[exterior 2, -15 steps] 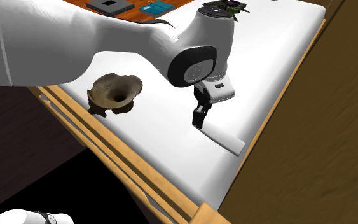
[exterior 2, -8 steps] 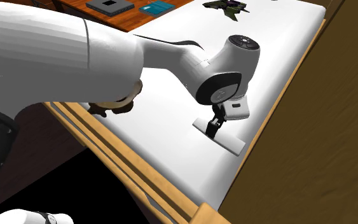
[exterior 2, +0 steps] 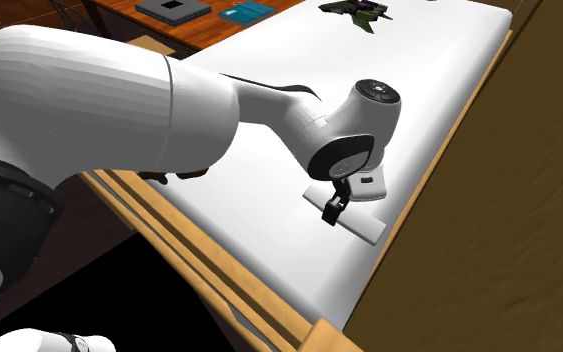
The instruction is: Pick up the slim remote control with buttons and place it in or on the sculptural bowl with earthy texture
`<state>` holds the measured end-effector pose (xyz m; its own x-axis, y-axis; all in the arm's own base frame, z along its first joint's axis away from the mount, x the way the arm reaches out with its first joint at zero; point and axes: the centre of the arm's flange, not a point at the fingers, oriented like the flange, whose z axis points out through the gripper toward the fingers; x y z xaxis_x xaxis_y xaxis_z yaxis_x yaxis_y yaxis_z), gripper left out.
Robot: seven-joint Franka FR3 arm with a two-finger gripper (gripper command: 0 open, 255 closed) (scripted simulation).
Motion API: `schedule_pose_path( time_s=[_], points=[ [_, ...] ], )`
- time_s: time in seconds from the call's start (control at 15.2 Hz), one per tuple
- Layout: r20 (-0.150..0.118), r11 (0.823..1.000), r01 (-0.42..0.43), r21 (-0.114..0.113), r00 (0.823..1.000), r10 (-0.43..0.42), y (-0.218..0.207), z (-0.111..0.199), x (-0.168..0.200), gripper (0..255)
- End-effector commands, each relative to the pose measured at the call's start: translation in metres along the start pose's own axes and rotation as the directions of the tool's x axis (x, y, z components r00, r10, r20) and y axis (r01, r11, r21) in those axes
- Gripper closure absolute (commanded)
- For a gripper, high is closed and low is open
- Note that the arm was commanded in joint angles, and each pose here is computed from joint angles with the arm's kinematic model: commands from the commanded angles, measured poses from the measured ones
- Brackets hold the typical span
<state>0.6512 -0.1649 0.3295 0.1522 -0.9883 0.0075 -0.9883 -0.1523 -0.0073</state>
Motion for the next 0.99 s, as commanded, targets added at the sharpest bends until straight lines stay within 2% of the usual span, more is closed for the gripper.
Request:
schedule_pose_path(
  time_s=[0.0,0.33,0.4,0.92],
  points=[
    [0.0,1.0,0.0,0.001,1.0,0.0,0.0007,0.0021,0.0004,0],
    [0.0,1.0,0.0,0.001,1.0,0.0,0.0006,0.002,0.0004,0],
    [0.0,1.0,0.0,0.001,1.0,0.0,0.0006,0.002,0.0004,255],
    [0.0,1.0,0.0,0.001,1.0,0.0,0.0005,0.0021,0.0005,255]
  ],
)
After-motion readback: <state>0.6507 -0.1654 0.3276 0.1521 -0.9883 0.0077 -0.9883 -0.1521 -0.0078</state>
